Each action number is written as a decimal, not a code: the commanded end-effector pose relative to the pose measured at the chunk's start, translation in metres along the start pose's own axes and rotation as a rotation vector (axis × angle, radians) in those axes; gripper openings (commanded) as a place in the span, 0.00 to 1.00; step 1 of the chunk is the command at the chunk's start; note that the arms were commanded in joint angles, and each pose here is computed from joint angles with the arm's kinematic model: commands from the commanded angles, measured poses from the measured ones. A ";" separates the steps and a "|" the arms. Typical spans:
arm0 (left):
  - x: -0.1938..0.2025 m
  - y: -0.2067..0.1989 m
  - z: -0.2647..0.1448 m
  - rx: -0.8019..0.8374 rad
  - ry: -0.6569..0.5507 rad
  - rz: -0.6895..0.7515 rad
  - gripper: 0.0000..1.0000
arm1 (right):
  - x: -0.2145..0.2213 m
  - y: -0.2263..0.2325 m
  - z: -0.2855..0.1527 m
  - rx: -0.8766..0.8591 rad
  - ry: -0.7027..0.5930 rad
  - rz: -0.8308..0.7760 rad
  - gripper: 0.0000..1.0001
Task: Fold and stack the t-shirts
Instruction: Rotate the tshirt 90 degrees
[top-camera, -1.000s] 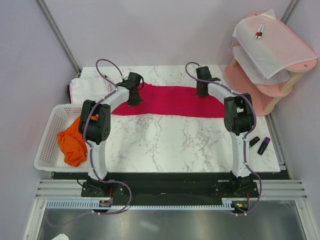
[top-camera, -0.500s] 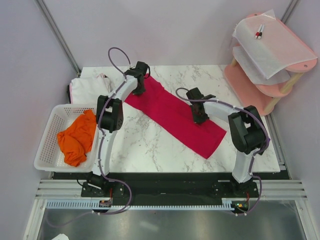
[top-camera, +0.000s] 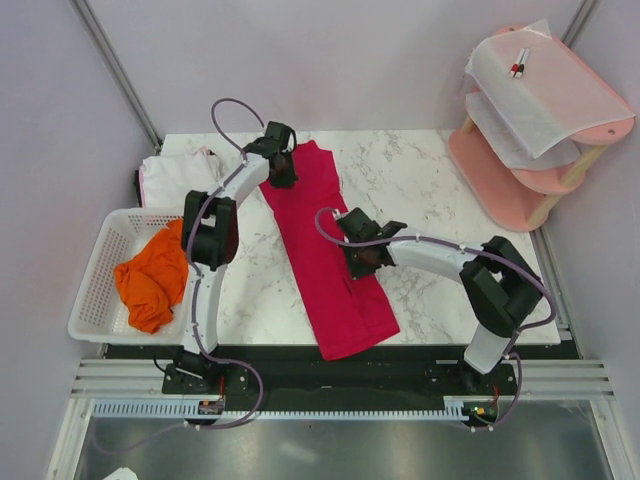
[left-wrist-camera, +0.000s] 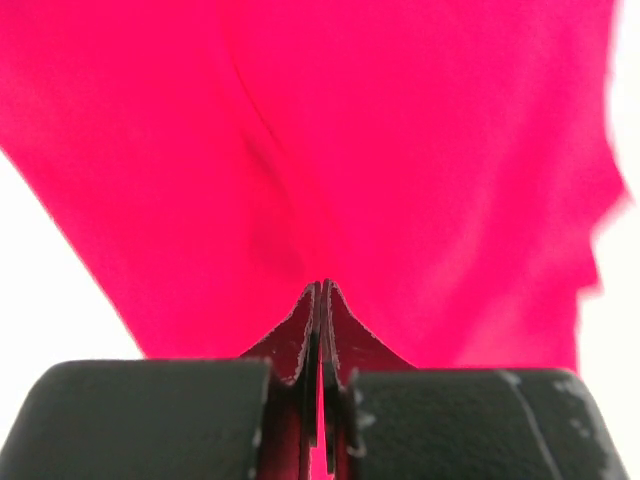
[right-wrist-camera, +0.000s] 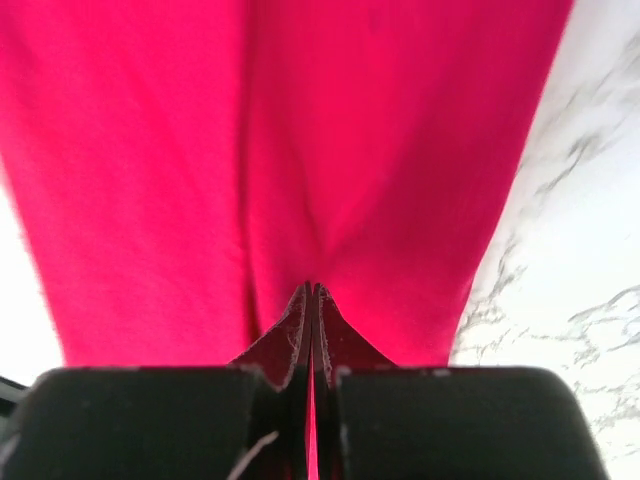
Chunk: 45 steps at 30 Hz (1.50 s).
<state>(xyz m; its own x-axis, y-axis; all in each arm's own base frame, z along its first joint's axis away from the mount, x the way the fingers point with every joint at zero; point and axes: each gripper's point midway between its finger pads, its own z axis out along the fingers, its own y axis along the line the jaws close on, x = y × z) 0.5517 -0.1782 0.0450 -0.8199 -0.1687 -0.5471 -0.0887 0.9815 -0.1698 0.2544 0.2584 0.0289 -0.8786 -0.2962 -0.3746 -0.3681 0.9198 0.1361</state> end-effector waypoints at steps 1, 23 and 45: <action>-0.076 -0.062 -0.130 0.356 -0.293 0.031 0.02 | -0.088 0.030 -0.048 -0.121 -0.317 0.046 0.00; 0.192 -0.085 -0.149 0.623 0.154 -0.121 0.02 | -0.301 -0.017 0.039 -0.132 -0.620 0.001 0.00; 0.258 -0.049 -0.176 0.436 0.276 -0.064 0.02 | -0.292 -0.127 0.127 0.077 -0.474 0.243 0.00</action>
<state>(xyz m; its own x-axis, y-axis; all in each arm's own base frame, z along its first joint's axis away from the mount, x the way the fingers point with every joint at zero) 0.2404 -0.2633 0.0279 -0.9700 -0.1245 -0.2088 0.0175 0.8209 -0.5709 0.5824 0.3285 0.0302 -0.6349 -0.0165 -0.7724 -0.3146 0.9186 0.2390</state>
